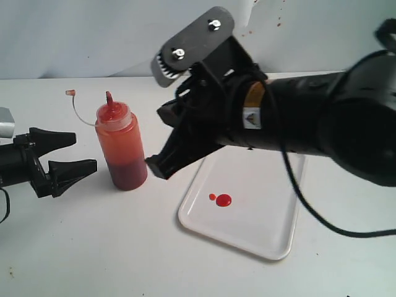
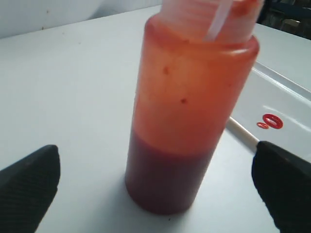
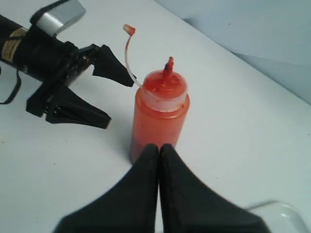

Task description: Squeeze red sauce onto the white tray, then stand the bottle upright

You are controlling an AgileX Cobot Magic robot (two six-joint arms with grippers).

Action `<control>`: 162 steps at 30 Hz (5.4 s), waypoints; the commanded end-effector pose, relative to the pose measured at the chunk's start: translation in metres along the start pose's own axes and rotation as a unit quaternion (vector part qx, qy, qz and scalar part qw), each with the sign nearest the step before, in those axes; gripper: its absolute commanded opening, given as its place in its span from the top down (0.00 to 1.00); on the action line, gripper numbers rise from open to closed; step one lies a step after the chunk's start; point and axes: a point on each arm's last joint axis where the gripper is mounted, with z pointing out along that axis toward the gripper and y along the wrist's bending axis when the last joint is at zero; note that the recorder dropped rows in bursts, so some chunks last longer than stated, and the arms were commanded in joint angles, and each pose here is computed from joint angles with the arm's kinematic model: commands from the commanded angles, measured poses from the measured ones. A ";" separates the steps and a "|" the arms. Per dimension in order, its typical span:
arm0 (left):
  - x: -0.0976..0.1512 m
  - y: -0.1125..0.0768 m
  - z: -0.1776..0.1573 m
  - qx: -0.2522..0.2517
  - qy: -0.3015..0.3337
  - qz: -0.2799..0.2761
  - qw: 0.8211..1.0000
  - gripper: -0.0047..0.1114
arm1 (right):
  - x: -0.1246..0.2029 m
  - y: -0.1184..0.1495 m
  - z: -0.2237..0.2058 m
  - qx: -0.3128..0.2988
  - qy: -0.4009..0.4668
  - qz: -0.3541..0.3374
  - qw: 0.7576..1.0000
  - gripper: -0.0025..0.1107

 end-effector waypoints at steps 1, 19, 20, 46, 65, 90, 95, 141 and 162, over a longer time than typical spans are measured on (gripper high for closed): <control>-0.026 -0.012 -0.009 0.028 0.001 0.029 0.999 0.06 | 0.016 -0.019 -0.034 0.034 -0.009 0.013 0.999 0.98; -0.123 -0.064 -0.048 0.008 -0.045 0.033 0.998 0.06 | 0.032 -0.031 -0.109 0.087 -0.127 0.042 0.987 0.98; -0.126 -0.066 -0.049 0.007 -0.050 0.021 0.998 0.06 | 0.032 -0.031 -0.111 0.087 -0.130 0.041 0.987 0.98; -0.172 -0.119 -0.079 0.001 -0.081 0.025 0.996 0.96 | 0.033 -0.071 -0.130 0.186 -0.177 0.119 0.959 0.98; -0.174 -0.118 -0.079 -0.002 -0.096 0.019 0.995 0.96 | 0.033 -0.071 -0.130 0.186 -0.177 0.119 0.959 0.98; -0.173 -0.119 -0.079 -0.001 -0.087 0.022 0.996 0.96 | 0.033 -0.071 -0.130 0.186 -0.177 0.119 0.959 0.98; -0.173 -0.119 -0.079 -0.001 -0.087 0.022 0.996 0.96 | 0.033 -0.071 -0.130 0.186 -0.177 0.119 0.959 0.98; -0.173 -0.119 -0.079 -0.001 -0.087 0.022 0.996 0.96 | 0.033 -0.071 -0.130 0.186 -0.177 0.119 0.959 0.98; -0.136 -0.232 -0.152 -0.310 -0.202 0.019 0.929 0.96 | 0.033 -0.071 -0.130 0.186 -0.177 0.119 0.959 0.98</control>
